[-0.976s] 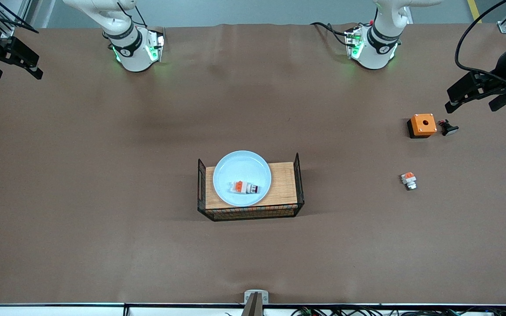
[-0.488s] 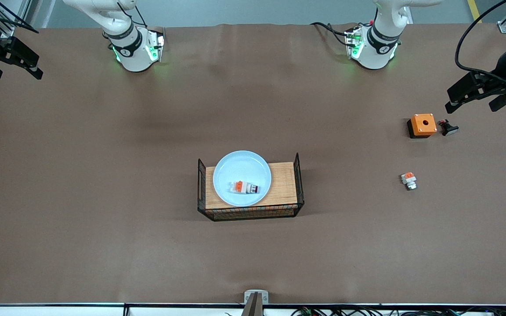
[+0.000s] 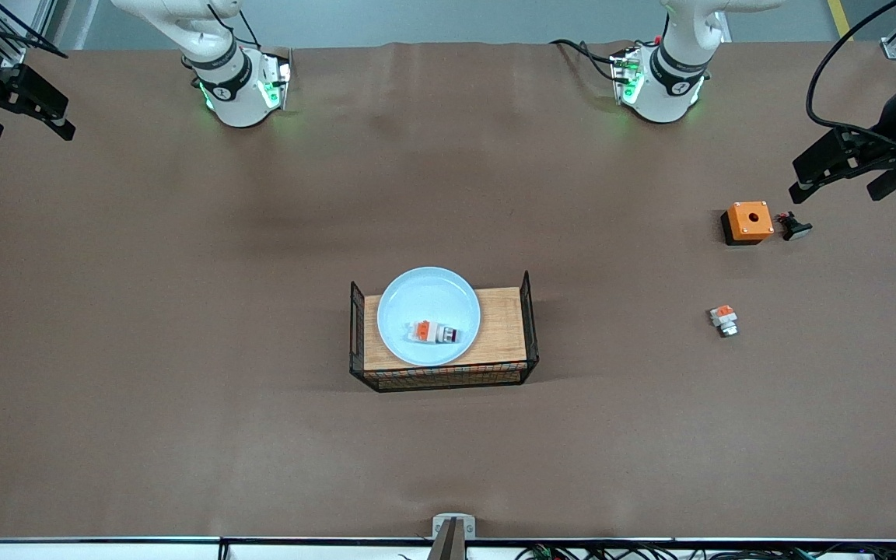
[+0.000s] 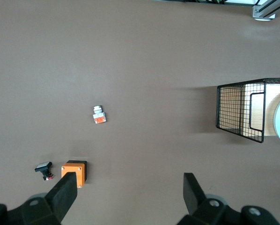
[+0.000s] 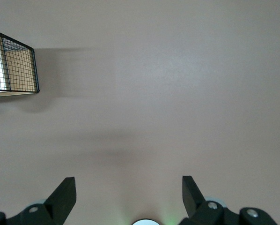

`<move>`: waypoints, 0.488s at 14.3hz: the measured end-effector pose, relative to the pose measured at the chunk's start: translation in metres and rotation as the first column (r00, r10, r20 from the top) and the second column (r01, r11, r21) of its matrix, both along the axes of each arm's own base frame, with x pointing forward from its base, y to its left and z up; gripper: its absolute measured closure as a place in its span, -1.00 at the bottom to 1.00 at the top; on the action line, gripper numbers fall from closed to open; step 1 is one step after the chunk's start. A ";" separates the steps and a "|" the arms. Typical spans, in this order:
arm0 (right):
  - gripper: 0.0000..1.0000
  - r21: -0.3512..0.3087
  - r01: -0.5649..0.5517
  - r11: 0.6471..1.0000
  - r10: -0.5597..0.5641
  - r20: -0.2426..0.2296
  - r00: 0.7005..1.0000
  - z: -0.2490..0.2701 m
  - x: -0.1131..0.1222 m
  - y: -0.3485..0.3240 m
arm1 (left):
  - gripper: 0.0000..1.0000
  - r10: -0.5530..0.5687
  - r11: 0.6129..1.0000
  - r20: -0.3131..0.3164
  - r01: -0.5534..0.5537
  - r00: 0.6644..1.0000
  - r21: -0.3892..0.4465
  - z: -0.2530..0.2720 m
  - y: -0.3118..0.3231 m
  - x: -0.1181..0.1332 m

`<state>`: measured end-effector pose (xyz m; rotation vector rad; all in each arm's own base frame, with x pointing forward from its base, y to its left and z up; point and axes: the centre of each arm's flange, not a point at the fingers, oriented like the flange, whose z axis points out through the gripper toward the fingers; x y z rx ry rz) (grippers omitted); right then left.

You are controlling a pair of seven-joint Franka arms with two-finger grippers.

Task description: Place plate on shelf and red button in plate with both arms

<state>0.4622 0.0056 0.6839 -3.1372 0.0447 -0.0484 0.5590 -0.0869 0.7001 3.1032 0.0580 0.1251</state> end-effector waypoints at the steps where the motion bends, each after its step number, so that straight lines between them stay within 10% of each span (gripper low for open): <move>1: -1.00 0.000 0.000 1.000 0.000 0.001 1.000 0.000 0.000 0.000 | -1.00 0.000 1.000 0.000 0.000 1.000 0.000 0.000 0.000 0.000; 7: -1.00 0.000 0.000 1.000 0.000 0.001 1.000 0.001 0.000 0.000 | -1.00 0.000 1.000 0.029 0.000 1.000 -0.005 0.003 0.000 0.003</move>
